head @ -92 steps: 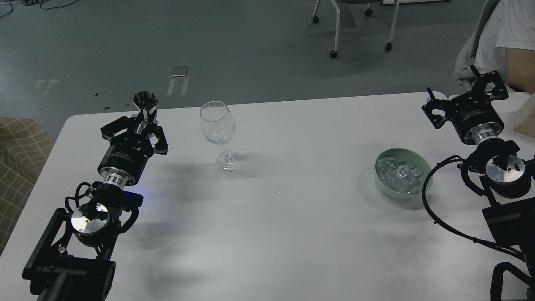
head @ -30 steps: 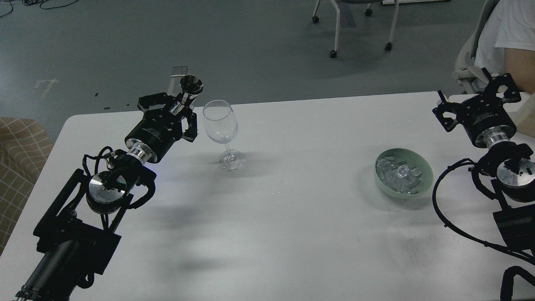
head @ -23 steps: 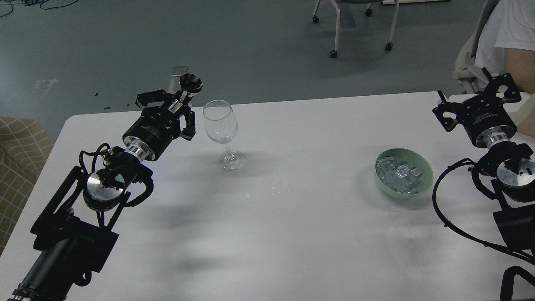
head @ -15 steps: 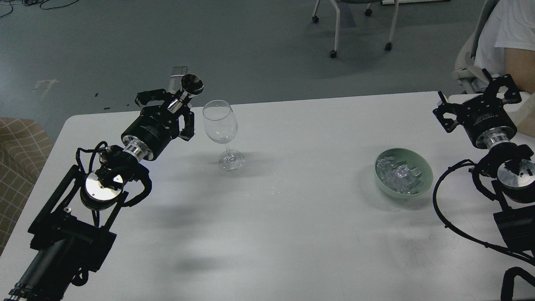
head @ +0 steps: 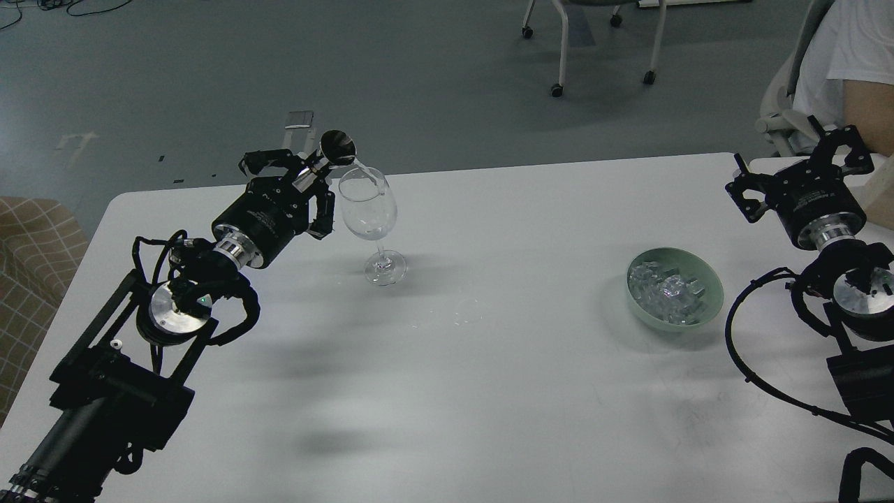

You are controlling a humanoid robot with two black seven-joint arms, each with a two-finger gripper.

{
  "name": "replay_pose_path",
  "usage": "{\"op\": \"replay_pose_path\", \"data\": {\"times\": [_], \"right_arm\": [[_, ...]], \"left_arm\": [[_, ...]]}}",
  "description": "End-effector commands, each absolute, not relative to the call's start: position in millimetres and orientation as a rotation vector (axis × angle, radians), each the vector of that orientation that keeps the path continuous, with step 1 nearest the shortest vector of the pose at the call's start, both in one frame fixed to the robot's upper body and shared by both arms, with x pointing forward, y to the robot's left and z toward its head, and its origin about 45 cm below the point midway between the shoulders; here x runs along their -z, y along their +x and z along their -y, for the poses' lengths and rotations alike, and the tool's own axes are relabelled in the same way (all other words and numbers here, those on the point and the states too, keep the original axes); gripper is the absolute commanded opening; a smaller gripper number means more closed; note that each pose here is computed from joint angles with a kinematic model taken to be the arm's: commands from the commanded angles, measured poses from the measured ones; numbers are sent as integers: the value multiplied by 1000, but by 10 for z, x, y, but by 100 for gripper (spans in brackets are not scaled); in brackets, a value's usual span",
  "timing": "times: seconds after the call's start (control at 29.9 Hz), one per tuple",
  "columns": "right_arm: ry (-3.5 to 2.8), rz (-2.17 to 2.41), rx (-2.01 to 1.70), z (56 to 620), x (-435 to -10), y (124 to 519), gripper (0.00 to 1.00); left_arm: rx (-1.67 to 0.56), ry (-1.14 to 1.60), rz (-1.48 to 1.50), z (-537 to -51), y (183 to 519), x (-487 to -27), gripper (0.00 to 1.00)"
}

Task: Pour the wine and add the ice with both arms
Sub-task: 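Tilt the jigger over the wine glass rim with the left gripper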

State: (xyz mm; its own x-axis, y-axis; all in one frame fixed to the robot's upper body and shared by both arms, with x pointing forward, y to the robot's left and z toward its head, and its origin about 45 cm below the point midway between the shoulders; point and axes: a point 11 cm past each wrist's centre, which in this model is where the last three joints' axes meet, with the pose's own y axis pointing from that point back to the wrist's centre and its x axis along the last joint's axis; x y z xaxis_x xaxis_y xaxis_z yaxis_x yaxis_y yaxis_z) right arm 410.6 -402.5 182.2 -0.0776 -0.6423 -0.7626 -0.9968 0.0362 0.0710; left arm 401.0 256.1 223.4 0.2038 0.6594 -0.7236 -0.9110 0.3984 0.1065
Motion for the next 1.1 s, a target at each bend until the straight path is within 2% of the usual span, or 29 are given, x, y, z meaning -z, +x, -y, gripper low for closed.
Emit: {"op": "replay_pose_path", "data": {"times": [0.0, 0.37, 1.07], "right_arm": [[-1655, -1781, -848, 4040, -1810, 4094, 100], [-1655, -1774, -843, 4032, -1827, 4102, 100], [-1649, -1777, -839, 4062, -1831, 4094, 100]], "left_arm": [[-1133, -378, -772, -2563, 4028, -2257, 0], [-1165, -348, -734, -2757, 4035, -2298, 0], [-1167, -297, -659, -2747, 4066, -2358, 0]]}}
